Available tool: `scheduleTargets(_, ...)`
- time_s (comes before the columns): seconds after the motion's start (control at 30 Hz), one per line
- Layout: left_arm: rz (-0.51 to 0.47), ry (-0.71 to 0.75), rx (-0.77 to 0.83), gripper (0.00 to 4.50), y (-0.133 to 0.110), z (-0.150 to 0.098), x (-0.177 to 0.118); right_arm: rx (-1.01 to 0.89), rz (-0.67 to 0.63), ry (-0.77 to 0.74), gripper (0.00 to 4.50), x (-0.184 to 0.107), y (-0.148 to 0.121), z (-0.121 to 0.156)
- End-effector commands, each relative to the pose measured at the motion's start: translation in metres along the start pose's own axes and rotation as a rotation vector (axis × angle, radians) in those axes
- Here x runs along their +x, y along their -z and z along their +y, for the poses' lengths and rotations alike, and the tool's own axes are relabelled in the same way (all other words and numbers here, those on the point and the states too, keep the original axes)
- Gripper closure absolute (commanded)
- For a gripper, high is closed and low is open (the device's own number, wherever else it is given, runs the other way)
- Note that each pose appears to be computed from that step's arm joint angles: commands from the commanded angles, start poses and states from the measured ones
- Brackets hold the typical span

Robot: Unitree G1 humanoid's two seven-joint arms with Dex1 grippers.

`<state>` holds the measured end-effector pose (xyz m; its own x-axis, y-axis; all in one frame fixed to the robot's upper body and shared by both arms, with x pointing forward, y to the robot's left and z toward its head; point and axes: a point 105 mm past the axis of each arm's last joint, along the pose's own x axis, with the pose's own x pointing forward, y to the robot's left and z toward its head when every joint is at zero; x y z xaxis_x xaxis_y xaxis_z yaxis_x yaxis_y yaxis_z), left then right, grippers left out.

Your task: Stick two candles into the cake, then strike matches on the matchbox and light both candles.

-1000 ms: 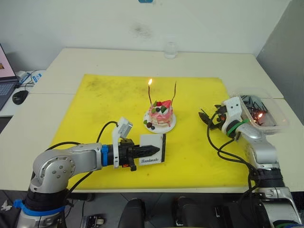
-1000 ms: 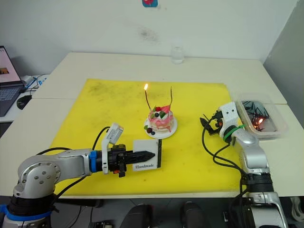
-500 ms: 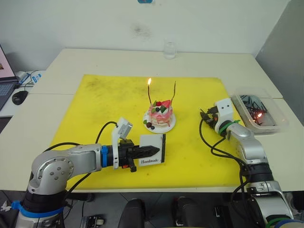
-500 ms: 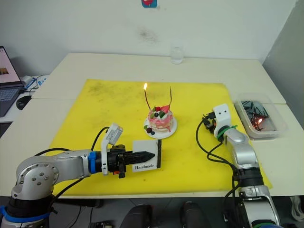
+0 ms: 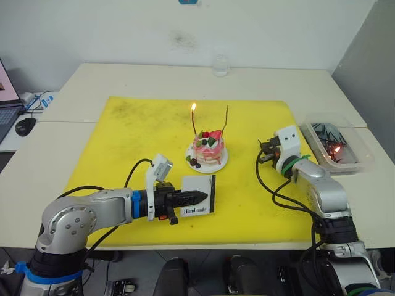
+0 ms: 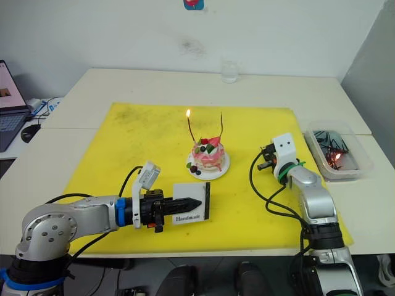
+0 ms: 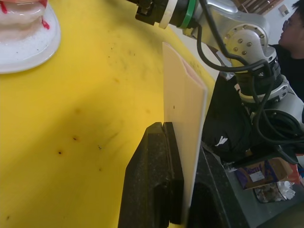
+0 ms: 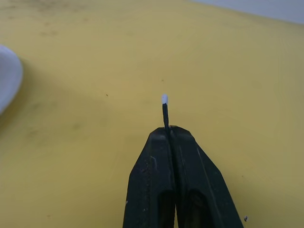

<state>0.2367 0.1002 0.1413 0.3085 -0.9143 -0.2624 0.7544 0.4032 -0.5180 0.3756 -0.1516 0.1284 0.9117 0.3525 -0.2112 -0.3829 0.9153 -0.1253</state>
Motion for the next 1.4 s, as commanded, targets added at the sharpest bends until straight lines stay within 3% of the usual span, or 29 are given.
scheduleTargets(0.03,-0.020,0.030,0.039,4.50,-0.007,-0.007,0.002,-0.008,-0.068,-0.011,4.44,-0.016,-0.025,0.002)
scheduleTargets(0.23,-0.017,0.039,0.033,4.50,-0.007,-0.007,0.002,-0.012,-0.052,-0.051,4.44,-0.052,-0.028,0.017)
scheduleTargets(0.53,0.000,0.051,0.029,4.50,-0.006,-0.008,0.000,0.030,0.060,-0.063,4.44,-0.099,0.015,0.041)
scheduleTargets(0.8,0.014,0.058,0.036,4.50,-0.007,-0.009,0.000,0.027,0.068,-0.018,4.44,-0.105,0.042,0.045)
scheduleTargets(1.2,0.024,0.061,0.039,4.50,-0.006,-0.009,0.001,0.074,0.080,0.022,4.44,-0.106,0.059,0.043)
scheduleTargets(1.3,0.025,0.063,0.039,4.50,-0.006,-0.009,0.001,0.071,0.074,0.019,3.83,-0.104,0.059,0.043)
scheduleTargets(1.4,0.028,0.064,0.040,4.50,-0.007,-0.008,0.001,0.030,0.045,0.004,2.87,-0.102,0.056,0.043)
